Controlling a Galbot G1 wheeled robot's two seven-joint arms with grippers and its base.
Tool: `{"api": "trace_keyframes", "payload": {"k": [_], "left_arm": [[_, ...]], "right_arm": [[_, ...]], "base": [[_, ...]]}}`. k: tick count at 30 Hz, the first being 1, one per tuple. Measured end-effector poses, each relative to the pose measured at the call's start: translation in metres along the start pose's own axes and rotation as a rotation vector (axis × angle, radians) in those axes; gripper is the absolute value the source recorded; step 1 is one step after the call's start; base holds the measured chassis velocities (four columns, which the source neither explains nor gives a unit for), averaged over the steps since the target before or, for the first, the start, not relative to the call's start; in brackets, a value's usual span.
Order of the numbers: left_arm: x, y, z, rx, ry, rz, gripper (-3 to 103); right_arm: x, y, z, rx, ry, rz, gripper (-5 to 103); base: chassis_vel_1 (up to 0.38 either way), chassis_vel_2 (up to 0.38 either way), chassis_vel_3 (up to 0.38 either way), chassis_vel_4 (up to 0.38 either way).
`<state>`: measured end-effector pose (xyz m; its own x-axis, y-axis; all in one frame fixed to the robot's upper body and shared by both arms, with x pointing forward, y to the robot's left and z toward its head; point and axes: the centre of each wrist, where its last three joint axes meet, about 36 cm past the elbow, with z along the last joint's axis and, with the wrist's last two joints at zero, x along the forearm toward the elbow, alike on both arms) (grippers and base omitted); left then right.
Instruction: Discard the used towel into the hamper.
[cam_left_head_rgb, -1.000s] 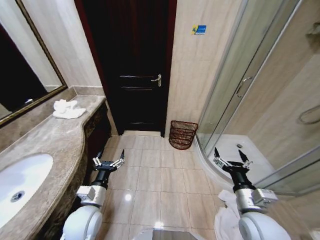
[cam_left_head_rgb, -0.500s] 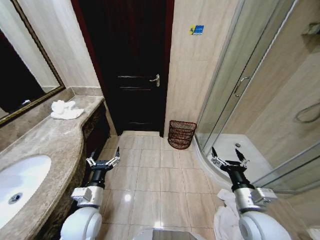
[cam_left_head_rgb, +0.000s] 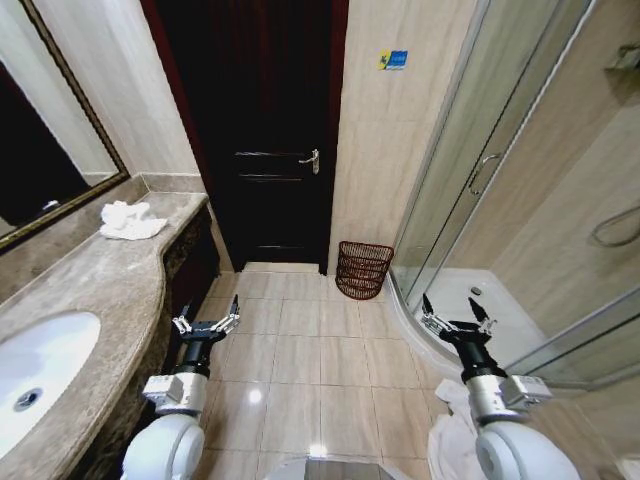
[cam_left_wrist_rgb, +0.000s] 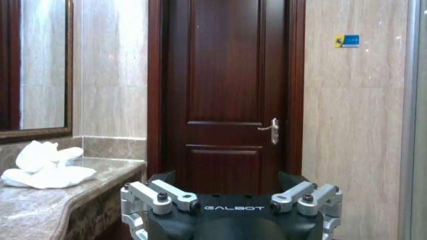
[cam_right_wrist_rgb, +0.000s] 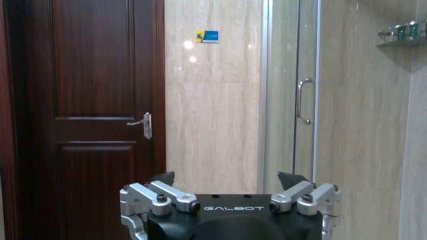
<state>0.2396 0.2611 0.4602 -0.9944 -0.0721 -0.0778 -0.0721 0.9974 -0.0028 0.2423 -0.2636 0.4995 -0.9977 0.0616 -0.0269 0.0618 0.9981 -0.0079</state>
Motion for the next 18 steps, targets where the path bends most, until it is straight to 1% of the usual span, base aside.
{"api": "trace_keyframes", "payload": {"k": [9, 18], "left_arm": [[-0.0006, 0.0006, 0.0023, 0.001, 0.013, -0.003, 100], [-0.0011, 0.0006, 0.0031, 0.004, 0.013, -0.006, 100]], "right_arm": [[-0.0012, 0.0002, 0.0002, 0.0, -0.003, -0.001, 100], [-0.0027, -0.0005, 0.0017, 0.0, -0.002, -0.002, 100]], "base": [[-0.068, 0.063, 0.076, -0.079], [-0.062, 0.057, 0.077, -0.052]]}}
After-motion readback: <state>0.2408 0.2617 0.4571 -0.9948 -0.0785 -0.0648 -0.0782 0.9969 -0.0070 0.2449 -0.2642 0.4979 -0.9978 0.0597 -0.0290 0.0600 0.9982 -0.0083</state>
